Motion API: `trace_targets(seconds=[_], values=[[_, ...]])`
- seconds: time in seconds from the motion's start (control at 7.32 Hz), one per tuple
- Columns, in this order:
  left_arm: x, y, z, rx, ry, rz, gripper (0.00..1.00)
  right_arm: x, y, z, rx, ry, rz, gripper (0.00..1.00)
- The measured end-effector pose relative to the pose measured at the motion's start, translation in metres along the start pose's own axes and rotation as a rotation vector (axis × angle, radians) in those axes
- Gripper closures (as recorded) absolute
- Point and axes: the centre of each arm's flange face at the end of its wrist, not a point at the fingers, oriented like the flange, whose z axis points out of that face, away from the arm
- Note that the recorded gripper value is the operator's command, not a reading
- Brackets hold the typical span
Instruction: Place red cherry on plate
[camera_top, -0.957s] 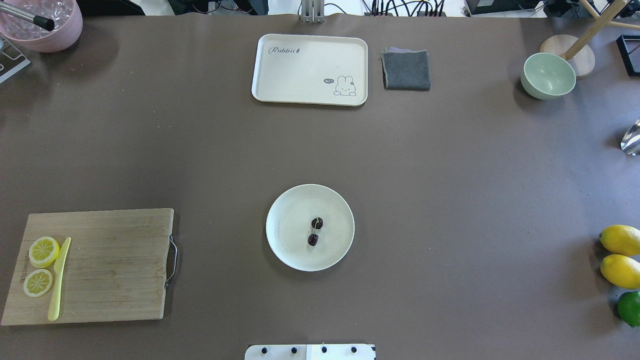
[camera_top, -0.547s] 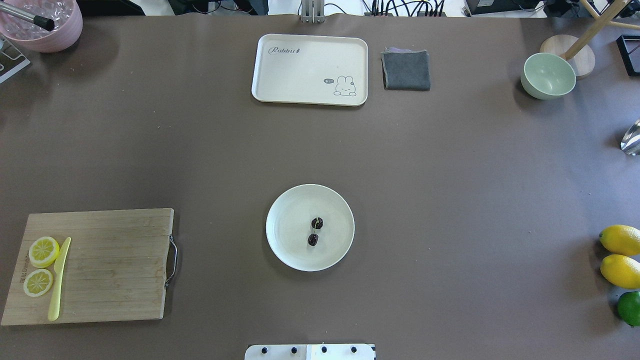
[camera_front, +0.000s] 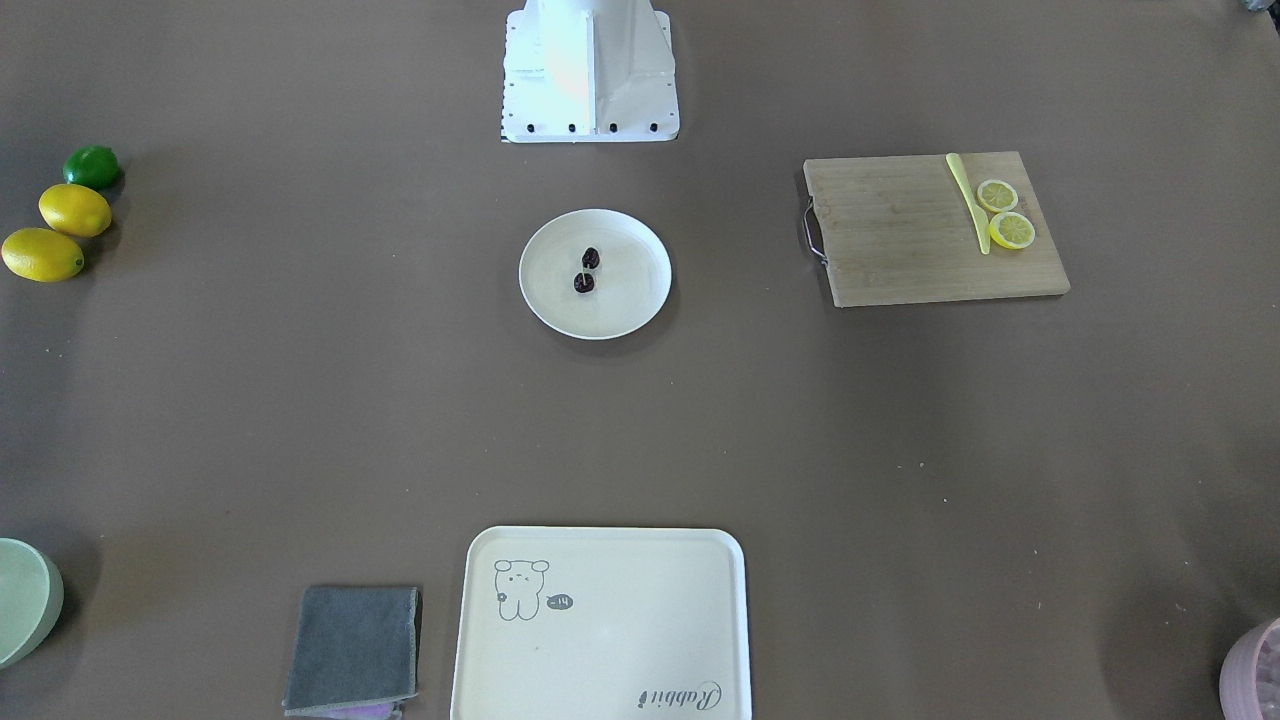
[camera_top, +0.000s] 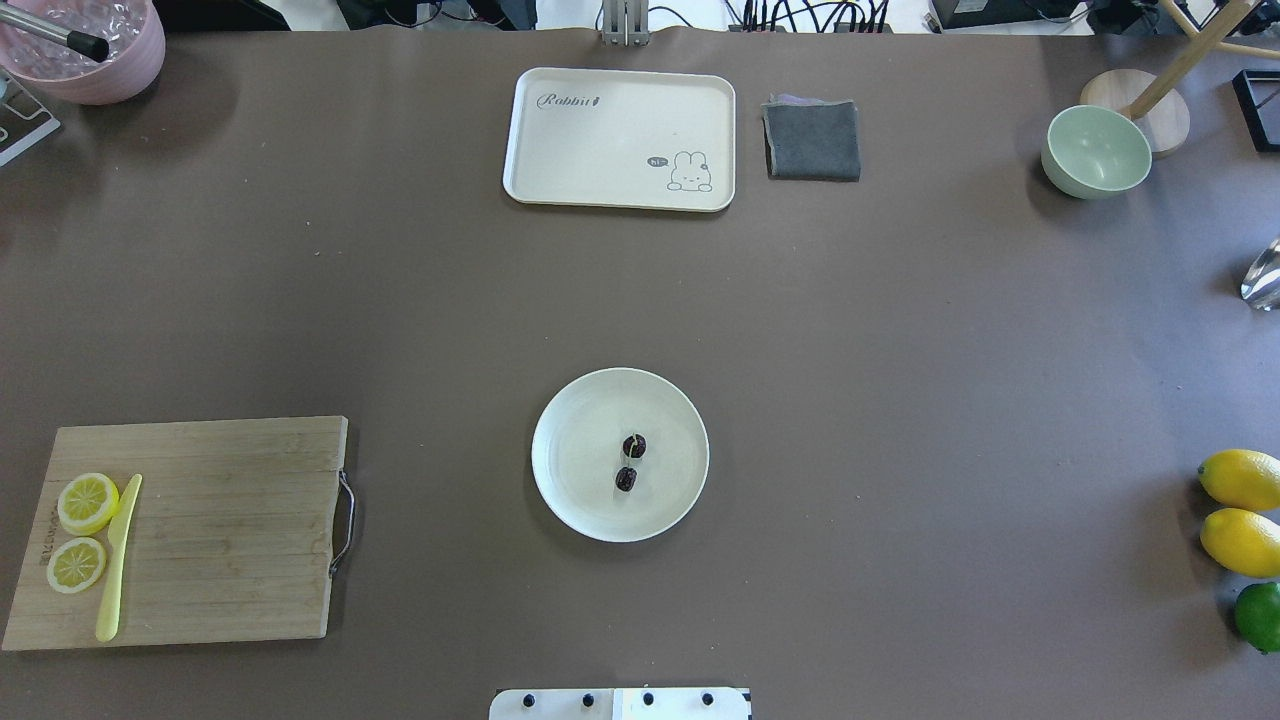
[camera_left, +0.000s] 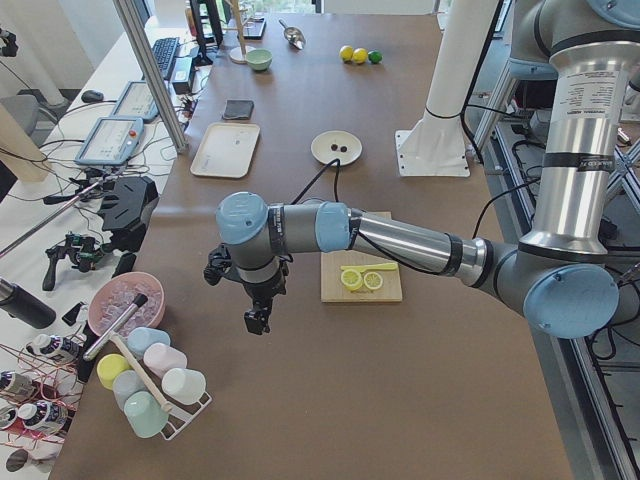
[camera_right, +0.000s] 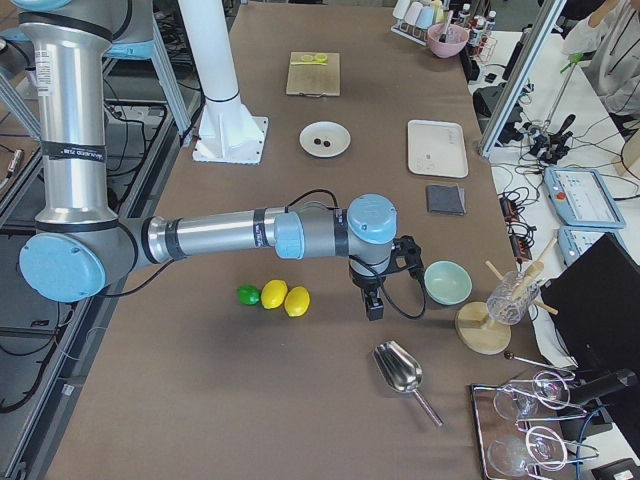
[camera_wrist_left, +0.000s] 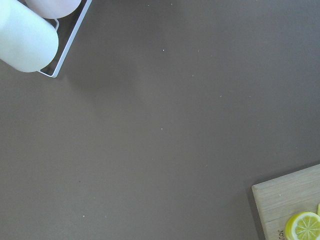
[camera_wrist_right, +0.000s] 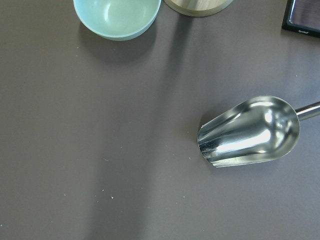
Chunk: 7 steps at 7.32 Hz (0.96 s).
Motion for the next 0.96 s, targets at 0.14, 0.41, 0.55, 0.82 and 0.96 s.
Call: trace_targets(seconds=[0.14, 0.41, 0.55, 0.82, 0.96], values=[[0.0031, 0.0011, -0.0037, 0.006, -0.005, 0.006, 0.02, 0.0005, 0.0008, 0.0006, -0.001, 0.000, 0.001, 0.00], [0.0057, 0.0020, -0.0068, 0.012, -0.006, 0.010, 0.02, 0.0015, 0.0043, 0.0022, -0.003, -0.002, 0.004, 0.00], [0.0060, 0.0021, -0.0074, 0.013, -0.005, 0.010, 0.02, 0.0020, 0.0059, 0.0030, -0.005, -0.003, 0.006, 0.00], [0.0053, 0.0029, -0.0062, 0.012, -0.003, 0.008, 0.02, 0.0023, 0.0078, 0.0032, -0.005, -0.006, 0.009, 0.00], [0.0043, 0.0049, -0.0035, 0.007, 0.000, 0.005, 0.02, 0.0027, 0.0082, 0.0036, -0.006, -0.007, 0.010, 0.00]])
